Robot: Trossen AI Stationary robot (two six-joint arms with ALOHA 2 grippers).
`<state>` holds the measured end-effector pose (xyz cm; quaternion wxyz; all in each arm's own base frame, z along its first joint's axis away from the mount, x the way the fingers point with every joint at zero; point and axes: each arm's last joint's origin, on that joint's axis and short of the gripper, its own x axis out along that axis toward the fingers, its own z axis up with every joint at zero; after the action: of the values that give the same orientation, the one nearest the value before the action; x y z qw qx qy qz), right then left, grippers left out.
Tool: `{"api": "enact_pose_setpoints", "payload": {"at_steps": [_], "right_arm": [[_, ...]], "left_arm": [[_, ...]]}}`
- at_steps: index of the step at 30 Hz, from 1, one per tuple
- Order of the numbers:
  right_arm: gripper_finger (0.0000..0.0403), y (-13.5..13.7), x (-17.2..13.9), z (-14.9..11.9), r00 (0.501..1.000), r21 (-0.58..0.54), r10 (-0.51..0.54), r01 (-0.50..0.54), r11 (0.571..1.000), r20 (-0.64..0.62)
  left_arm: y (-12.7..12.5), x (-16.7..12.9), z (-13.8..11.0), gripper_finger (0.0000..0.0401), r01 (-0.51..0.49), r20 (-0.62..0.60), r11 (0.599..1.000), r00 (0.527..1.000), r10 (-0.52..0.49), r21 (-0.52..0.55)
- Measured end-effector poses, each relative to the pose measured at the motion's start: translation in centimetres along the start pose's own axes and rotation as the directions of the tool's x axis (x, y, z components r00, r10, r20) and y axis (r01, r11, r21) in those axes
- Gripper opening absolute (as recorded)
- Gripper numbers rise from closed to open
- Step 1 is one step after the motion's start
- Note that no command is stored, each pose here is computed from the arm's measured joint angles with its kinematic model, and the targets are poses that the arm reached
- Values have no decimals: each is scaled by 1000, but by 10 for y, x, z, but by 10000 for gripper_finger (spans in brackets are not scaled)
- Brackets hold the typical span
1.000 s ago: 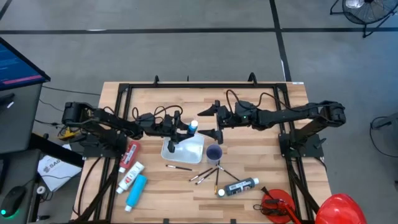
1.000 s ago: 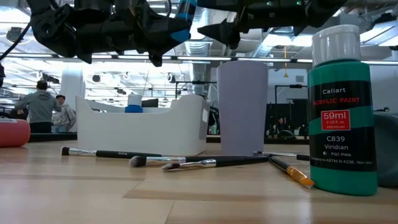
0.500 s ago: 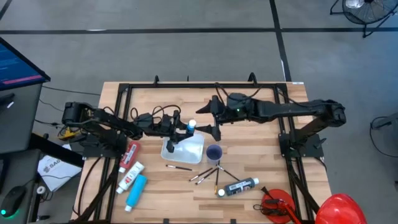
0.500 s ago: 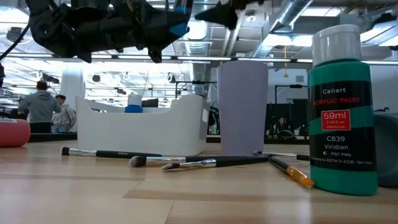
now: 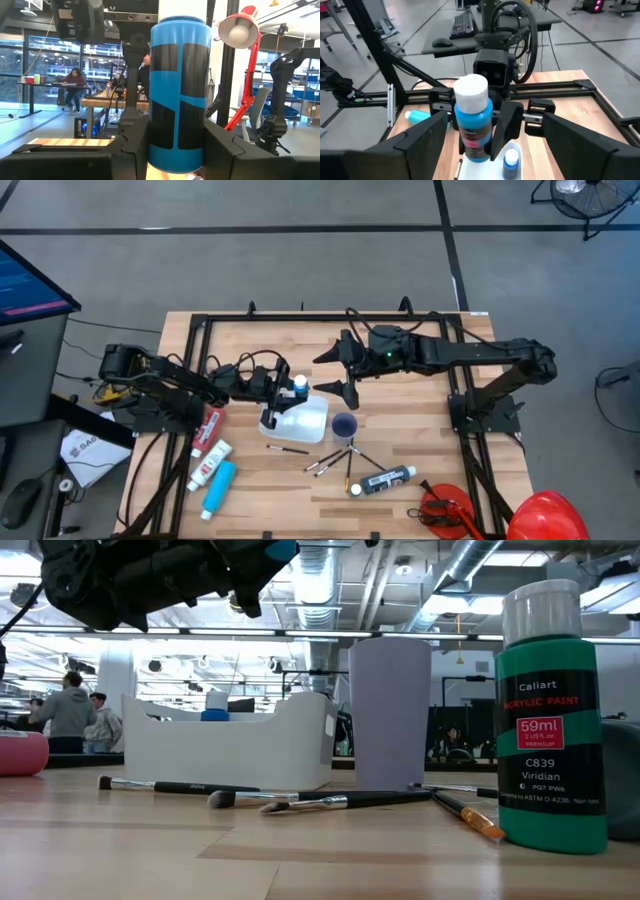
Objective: Pick & Place Paint Supplies
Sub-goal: Put the blue paint bottle into the white bin
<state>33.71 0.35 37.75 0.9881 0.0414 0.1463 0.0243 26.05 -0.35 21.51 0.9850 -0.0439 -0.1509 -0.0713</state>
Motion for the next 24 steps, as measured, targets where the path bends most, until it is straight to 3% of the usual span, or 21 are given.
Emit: {"api": "enact_pose_setpoints", "payload": {"at_steps": [11, 21, 24], "right_arm": [[318, 11, 4, 16, 996, -15, 39, -40, 999, -74], [318, 12, 60, 14, 946, -30, 21, -33, 999, -325], [318, 11, 65, 19, 938, -41, 2, -17, 999, -347]], "left_arm": [[0, 0, 0, 124, 0, 0, 1000, 1000, 0, -1], [0, 0, -1, 123, -2, -10, 1000, 1000, 2, -5], [0, 0, -2, 122, -3, -24, 1000, 1000, 3, -7]]}}
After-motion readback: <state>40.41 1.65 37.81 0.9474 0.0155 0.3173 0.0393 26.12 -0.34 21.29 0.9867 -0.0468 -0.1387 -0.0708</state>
